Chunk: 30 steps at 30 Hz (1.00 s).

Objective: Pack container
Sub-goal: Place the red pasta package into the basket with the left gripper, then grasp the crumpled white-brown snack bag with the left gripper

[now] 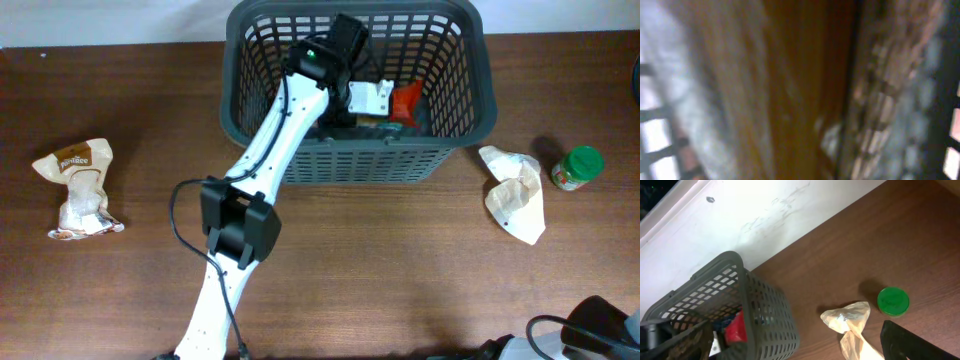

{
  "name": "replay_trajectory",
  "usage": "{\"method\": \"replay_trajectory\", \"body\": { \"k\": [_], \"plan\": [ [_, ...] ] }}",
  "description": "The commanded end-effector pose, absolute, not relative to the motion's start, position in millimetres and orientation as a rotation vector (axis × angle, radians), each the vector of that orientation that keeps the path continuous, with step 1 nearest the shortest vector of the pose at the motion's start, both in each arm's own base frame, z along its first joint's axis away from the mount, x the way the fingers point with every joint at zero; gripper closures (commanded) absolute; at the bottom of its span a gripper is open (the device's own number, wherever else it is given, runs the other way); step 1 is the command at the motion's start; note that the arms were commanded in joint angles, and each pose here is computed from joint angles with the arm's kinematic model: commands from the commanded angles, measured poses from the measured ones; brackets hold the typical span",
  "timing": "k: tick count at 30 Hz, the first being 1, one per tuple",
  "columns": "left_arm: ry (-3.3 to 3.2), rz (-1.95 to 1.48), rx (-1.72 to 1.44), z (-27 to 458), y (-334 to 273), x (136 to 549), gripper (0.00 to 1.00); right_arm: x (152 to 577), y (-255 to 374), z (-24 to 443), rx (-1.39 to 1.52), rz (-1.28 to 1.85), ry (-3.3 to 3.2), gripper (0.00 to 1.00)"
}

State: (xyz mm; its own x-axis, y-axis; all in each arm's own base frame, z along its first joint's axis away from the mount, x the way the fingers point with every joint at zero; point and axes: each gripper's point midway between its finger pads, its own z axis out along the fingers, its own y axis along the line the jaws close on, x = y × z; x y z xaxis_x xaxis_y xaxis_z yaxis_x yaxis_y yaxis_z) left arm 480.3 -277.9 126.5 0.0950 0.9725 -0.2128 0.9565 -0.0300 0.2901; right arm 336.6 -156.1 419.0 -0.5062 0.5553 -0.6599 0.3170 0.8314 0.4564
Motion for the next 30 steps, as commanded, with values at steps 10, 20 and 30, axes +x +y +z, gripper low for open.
{"method": "replay_trajectory", "body": {
  "k": [10, 20, 30],
  "plan": [
    [2.032, 0.205, 1.762, 176, -260, 493, 0.01, 336, -159, 421, 0.64, 0.337, 2.134, 0.01],
    [2.046, 0.28, 0.533, 436, -78, 481, 0.01, 336, -159, 421, 0.64, 0.337, 2.134, 0.01],
    [2.418, 0.387, -0.2, 379, 164, 407, 0.01, 336, -159, 420, 0.641, 0.337, 2.134, 0.01]
  ]
}}
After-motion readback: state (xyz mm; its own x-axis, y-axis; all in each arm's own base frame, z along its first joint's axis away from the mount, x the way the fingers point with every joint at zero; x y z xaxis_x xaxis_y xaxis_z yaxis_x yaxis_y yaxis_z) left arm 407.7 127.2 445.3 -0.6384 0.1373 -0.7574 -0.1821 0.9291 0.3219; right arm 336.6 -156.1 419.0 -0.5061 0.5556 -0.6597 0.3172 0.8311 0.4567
